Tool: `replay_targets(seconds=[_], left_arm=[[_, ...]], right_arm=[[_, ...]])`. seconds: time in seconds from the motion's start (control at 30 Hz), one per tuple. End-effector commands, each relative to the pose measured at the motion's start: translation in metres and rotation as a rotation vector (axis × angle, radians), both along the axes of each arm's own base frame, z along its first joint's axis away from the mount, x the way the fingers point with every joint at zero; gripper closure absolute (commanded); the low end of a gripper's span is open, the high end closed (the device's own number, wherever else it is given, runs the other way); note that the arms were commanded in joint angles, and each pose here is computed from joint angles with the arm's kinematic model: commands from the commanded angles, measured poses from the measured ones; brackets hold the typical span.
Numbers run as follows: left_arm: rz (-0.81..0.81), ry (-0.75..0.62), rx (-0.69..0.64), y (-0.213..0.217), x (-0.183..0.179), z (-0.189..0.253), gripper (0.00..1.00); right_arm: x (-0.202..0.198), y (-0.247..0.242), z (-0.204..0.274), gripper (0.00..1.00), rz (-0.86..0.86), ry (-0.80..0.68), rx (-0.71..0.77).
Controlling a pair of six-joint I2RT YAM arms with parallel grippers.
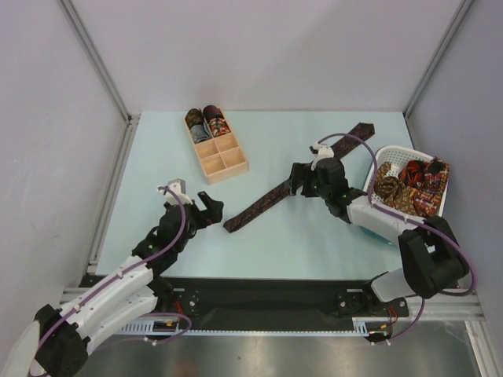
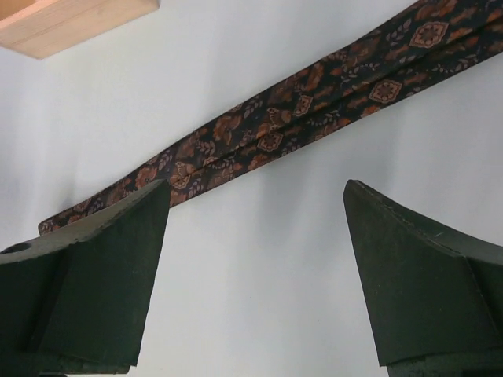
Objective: Roll the ties
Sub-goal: Flatten the tie
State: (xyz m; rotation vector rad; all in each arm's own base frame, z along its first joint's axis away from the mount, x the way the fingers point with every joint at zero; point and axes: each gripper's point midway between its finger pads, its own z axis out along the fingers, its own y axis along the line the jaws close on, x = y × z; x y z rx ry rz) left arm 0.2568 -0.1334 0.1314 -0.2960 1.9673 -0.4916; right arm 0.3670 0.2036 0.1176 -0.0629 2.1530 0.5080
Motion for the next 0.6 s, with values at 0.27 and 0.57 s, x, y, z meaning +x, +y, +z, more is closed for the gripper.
replay_targets(seconds=[0.27,0.57], left_arm=[[-0.001,-0.151,0.027,-0.001,0.016,0.013,0.00],[0.053,-0.140,0.063,0.013,0.015,0.028,0.00]], right_arm=[[-0.008,0.018,0.024,0.00,0.054,-0.291,0.069],[-0.014,0.062,0.017,0.02,0.193,-0.280,0.049]])
